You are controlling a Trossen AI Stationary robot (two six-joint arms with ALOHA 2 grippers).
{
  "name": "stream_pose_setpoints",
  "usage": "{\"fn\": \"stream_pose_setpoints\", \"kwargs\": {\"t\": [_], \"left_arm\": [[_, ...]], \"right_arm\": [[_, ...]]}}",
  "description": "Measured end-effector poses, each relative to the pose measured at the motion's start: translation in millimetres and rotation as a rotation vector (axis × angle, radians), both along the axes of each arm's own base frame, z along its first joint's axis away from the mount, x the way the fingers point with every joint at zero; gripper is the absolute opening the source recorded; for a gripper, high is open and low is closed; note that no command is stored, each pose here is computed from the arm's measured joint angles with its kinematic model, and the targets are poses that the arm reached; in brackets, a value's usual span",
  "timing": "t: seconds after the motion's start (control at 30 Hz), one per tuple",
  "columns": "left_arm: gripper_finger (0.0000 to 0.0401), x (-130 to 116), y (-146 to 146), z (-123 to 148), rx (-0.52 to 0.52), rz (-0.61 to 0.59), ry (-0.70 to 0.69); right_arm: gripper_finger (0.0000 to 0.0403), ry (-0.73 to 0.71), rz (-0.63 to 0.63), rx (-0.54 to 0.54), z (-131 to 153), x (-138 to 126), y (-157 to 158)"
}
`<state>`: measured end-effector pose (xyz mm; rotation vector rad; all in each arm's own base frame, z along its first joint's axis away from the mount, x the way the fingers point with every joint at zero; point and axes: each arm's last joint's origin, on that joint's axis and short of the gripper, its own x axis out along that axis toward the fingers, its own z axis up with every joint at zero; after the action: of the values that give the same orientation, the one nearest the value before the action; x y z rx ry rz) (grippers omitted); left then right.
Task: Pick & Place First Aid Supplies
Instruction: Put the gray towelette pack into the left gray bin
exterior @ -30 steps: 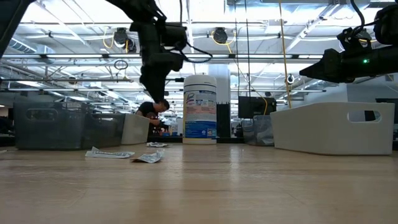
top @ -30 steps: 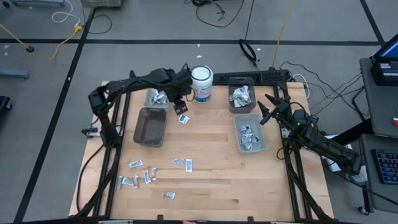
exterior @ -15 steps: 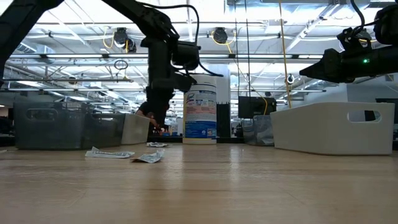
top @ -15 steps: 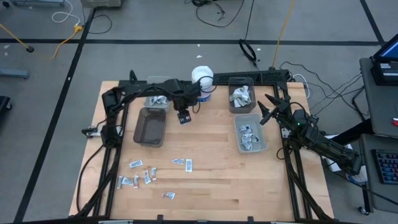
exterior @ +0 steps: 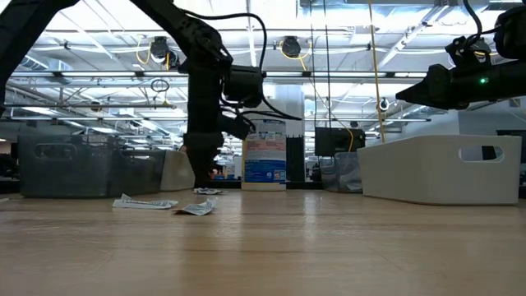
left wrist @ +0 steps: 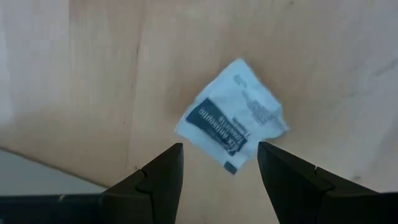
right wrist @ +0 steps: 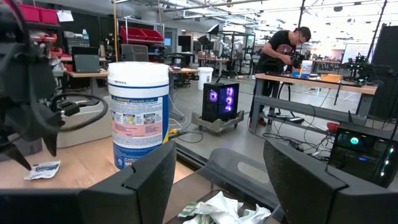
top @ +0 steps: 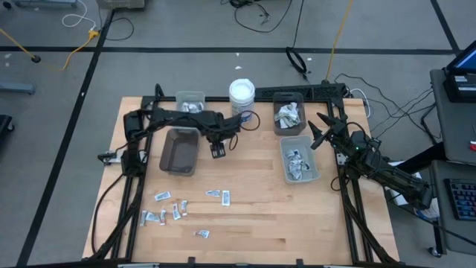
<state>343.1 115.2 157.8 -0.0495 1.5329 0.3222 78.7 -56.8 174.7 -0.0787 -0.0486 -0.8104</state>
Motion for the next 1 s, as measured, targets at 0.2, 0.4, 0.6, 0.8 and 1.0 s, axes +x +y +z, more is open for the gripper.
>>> {"fn": "stream_pose_setpoints", "kwargs": {"t": [0.2,0.4,0.6,0.8,1.0], "left_arm": [[0.0212,1.3,-7.9,-9.9,0.062,-0.028,-0.015],[0.0210,2.0,-11.0,-11.2,-0.037,-0.049,-0.047],[0.0134,2.6,-16.1,-11.6,-0.196,-0.065,-0.089],[0.0012,2.7,-17.7,-11.5,-0.249,-0.090,-0.101],[0.0003,0.9,-18.1,-11.3,-0.255,-0.072,-0.086]], "right_arm": [[0.0238,0.000,0.000,0.000,0.0,0.0,0.0],[0.0238,0.000,0.000,0.000,0.0,0.0,0.0],[0.0238,0.000,0.000,0.000,0.1,0.0,0.0],[0.0238,0.000,0.000,0.000,0.0,0.0,0.0],[0.0238,0.000,0.000,0.000,0.0,0.0,0.0]]}}
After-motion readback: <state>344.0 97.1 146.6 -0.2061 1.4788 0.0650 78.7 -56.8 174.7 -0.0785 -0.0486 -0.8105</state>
